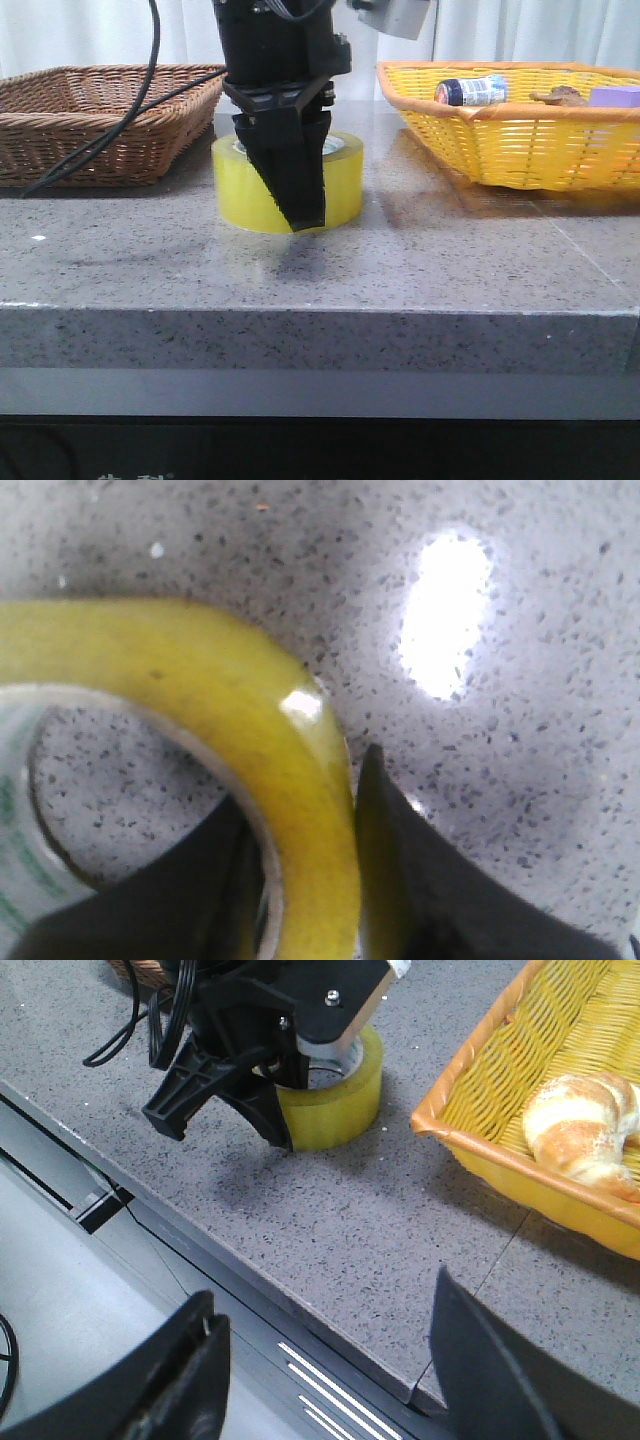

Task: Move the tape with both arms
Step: 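Lower the left gripper and grasp the tape roll rim, then lift the tape roll and place it into the brown basket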

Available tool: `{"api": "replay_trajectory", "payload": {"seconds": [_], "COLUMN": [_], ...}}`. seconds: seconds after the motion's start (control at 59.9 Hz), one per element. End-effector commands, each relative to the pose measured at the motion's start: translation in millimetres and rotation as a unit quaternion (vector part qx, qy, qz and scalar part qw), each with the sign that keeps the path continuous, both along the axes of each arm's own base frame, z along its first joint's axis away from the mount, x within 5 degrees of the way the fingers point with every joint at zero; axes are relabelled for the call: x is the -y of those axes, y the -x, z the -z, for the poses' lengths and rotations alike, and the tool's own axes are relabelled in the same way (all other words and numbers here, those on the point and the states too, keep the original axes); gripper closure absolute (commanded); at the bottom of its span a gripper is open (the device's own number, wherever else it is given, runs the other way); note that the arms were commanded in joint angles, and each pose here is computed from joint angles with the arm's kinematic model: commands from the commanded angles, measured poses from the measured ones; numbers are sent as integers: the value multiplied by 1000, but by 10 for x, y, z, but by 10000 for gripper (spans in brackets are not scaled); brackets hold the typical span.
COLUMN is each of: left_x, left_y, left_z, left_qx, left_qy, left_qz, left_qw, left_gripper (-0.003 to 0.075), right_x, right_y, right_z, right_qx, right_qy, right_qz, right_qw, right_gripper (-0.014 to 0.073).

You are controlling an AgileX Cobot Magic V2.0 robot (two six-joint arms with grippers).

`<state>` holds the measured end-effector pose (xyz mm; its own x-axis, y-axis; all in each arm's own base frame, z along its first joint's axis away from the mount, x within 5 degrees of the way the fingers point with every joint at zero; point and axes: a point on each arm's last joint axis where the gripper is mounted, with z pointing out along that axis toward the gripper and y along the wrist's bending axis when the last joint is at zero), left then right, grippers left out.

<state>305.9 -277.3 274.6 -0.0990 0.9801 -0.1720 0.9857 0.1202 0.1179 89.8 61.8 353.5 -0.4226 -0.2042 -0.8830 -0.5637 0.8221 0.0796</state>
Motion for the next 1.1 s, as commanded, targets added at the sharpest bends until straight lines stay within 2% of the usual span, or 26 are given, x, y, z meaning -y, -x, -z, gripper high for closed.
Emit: {"api": "replay_trajectory", "payload": {"seconds": [0.0,0.117,0.234,0.568,0.751,0.851,0.935,1.085], "left_x": [-46,-54,-79,-316,-674,-926,-1167,-1518], "left_y": [74,49,24,192,72,-92,-225,-416], "left_z": [-273,-341,-532,-1456,-1657,-1646,-1626,-1572], "left_qx": [15,28,59,147,163,156,150,144], "left_qy": [17,19,33,143,171,178,182,183], "left_qz": [-14,-35,-69,-130,-239,-316,-381,-463], "left_qw": [1000,999,995,970,942,919,894,855], "left_gripper": [636,643,643,643,643,643,643,643], "right_x": [1,1,1,1,1,1,1,1], "right_y": [-23,-23,-23,-23,-23,-23,-23,-23], "right_z": [-130,-130,-130,-130,-130,-130,-130,-130], "right_qx": [37,37,37,37,37,37,37,37], "right_qy": [-20,-20,-20,-20,-20,-20,-20,-20], "right_qz": [7,7,7,7,7,7,7,7], "right_qw": [999,999,999,999,999,999,999,999], "right_gripper": [129,129,129,129,129,129,129,129]}}
